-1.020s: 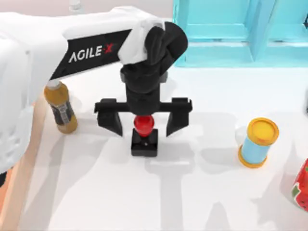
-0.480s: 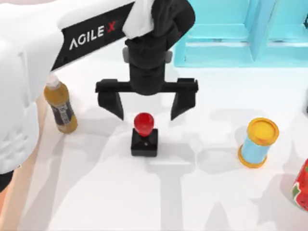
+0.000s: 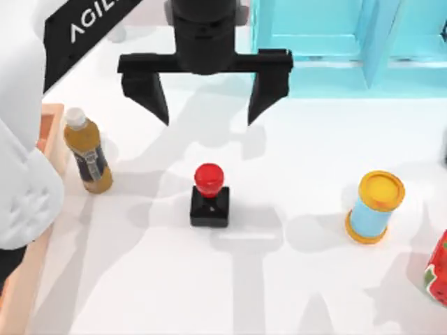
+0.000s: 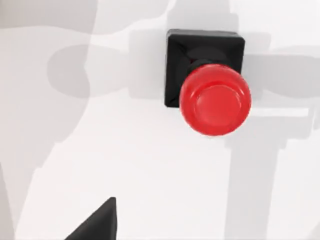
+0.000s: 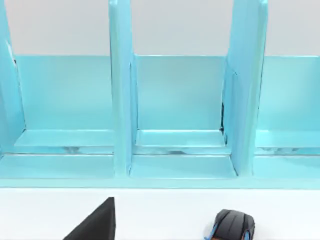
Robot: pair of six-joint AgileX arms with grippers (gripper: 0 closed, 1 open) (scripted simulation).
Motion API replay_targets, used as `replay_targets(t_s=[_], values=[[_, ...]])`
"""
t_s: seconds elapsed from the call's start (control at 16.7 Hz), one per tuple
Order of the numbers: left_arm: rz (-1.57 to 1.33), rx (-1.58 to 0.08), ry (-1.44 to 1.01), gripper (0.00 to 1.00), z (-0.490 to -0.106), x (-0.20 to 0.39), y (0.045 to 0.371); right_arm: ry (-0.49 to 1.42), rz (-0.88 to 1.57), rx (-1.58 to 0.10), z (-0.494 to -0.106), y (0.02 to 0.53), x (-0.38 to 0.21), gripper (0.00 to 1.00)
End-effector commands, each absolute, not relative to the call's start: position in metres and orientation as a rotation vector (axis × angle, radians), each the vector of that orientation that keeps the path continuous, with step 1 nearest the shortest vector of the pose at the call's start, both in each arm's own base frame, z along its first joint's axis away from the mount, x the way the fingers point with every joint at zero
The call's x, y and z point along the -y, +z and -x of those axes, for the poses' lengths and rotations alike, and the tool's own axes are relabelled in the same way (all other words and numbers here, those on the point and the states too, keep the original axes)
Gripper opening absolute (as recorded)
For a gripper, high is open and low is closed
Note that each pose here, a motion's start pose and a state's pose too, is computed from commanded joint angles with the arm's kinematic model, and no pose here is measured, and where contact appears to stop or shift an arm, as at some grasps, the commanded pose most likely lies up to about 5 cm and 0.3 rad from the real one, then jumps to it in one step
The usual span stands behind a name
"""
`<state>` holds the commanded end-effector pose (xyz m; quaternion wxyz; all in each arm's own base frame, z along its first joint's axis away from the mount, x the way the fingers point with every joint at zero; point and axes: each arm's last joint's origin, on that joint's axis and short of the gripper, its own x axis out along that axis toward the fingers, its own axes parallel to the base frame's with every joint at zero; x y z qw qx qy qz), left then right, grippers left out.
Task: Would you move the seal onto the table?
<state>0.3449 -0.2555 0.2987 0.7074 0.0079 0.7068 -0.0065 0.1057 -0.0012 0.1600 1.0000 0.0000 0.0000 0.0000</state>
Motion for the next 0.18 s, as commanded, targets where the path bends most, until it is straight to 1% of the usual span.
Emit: replay_targets(t_s=[0.18], values=[[-0.017, -1.569, -0.014, 1.00, -0.3432, 0.2536, 0.3048, 0.000, 0.000, 0.000, -0.1057, 0.1600, 0.0012, 1.00]])
